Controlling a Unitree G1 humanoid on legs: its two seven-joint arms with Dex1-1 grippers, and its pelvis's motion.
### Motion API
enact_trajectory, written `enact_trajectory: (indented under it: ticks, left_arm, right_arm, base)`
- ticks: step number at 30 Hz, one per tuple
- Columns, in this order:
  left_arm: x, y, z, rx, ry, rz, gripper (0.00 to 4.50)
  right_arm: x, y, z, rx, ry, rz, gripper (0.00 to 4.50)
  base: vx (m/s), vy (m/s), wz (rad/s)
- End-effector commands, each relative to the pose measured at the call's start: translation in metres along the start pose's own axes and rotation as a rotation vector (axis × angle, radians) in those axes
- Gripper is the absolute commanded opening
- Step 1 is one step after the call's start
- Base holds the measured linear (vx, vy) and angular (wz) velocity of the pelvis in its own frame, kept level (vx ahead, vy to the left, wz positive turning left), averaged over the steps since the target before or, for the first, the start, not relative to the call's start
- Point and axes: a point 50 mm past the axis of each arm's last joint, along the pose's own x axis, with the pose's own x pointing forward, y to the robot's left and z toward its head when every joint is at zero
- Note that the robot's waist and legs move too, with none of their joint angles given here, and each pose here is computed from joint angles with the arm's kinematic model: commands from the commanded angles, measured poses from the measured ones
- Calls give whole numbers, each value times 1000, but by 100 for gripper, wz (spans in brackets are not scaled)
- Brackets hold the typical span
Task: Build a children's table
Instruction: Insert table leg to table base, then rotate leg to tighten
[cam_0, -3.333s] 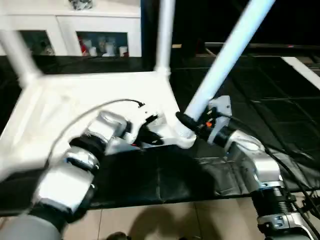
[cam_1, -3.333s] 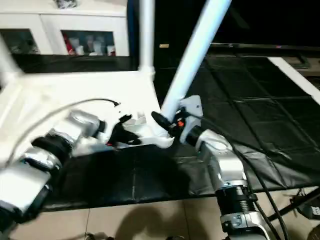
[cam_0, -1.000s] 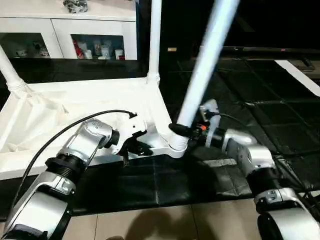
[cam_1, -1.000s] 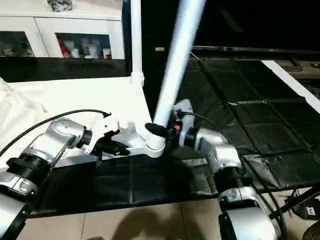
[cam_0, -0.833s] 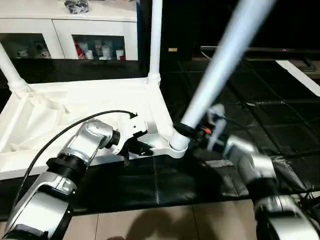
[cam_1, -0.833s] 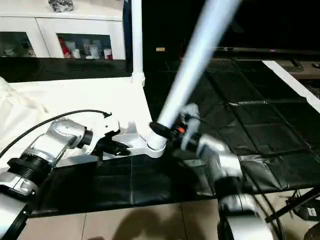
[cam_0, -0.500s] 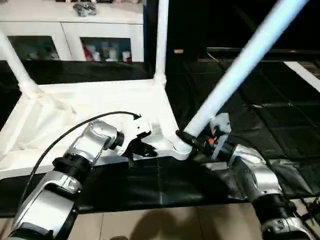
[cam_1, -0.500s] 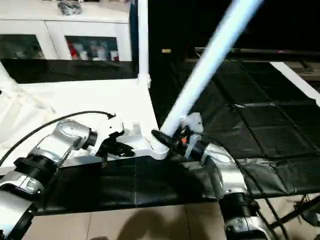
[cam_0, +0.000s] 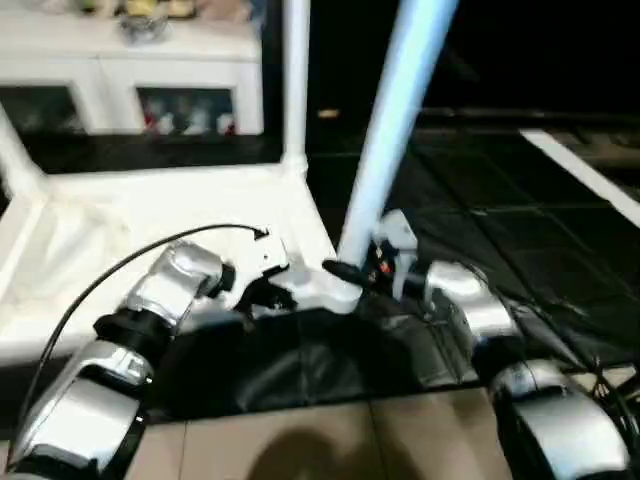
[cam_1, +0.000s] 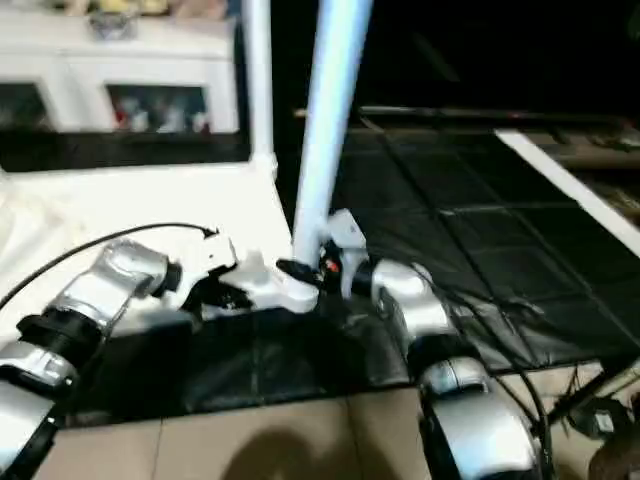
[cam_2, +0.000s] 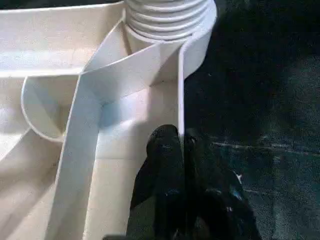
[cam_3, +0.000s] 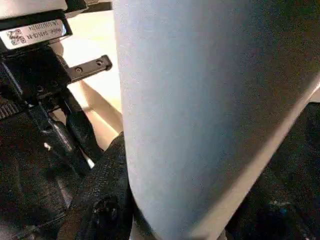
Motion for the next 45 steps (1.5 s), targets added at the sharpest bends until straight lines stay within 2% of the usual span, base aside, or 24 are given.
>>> enact_trajectory:
  ticks: [1,5,9,14,17,21,23,27,31,34,37,39,40,41,43,45]
  left_arm:
    - [-7,3,22,116,-38,-33,0]
    - [-7,5,22,137,-3,-46,0]
    - [-12,9,28,136,-19,-39,0]
    - [-15,9,30,172,-15,-64,0]
    - [-15,7,29,202,-1,-106,0]
    - [-13,4,30,224,7,-156,0]
    - [-13,4,30,224,8,-159,0]
    - [-12,5,31,225,14,-164,0]
    - [-12,5,30,216,19,-165,0]
    - [-12,7,28,191,24,-150,0]
    - [-12,13,28,93,-20,-66,0]
    - [-15,19,30,2,-81,38,0]
    - [-15,19,30,2,-81,38,0]
    - [-16,22,30,-83,-136,110,0]
    - [-17,20,28,-187,-197,158,0]
    - [-16,18,27,-228,-218,176,0]
  right_arm:
    - [-29,11,-70,132,320,-7,191]
    - [-42,9,-76,132,363,31,191]
    - [-58,-1,-70,144,296,39,191]
    - [-61,-4,-63,131,265,66,191]
    - [-57,4,-67,131,259,121,191]
    - [-38,22,-69,121,242,242,191]
    - [-34,24,-69,117,240,257,191]
    - [-14,39,-67,100,235,314,191]
    - [-6,44,-65,95,231,326,191]
    - [1,48,-64,95,224,327,191]
    - [3,46,-64,108,197,249,191]
    - [-5,37,-66,118,170,136,191]
    - [-5,37,-66,118,170,136,191]
    - [-10,29,-68,124,157,23,191]
    - [-14,22,-69,139,149,-80,191]
    - [-15,18,-66,142,137,-112,191]
  base:
    - [0,0,0]
    - [0,0,0]
    - [0,0,0]
    - [0,0,0]
    - [0,0,0]
    - [0,0,0]
    - [0,0,0]
    - [0,0,0]
    - [0,0,0]
    - [0,0,0]
    - [0,0,0]
    - [0,0,0]
    - [0,0,0]
    - [0,0,0]
    - [0,0,0]
    - [0,0,0]
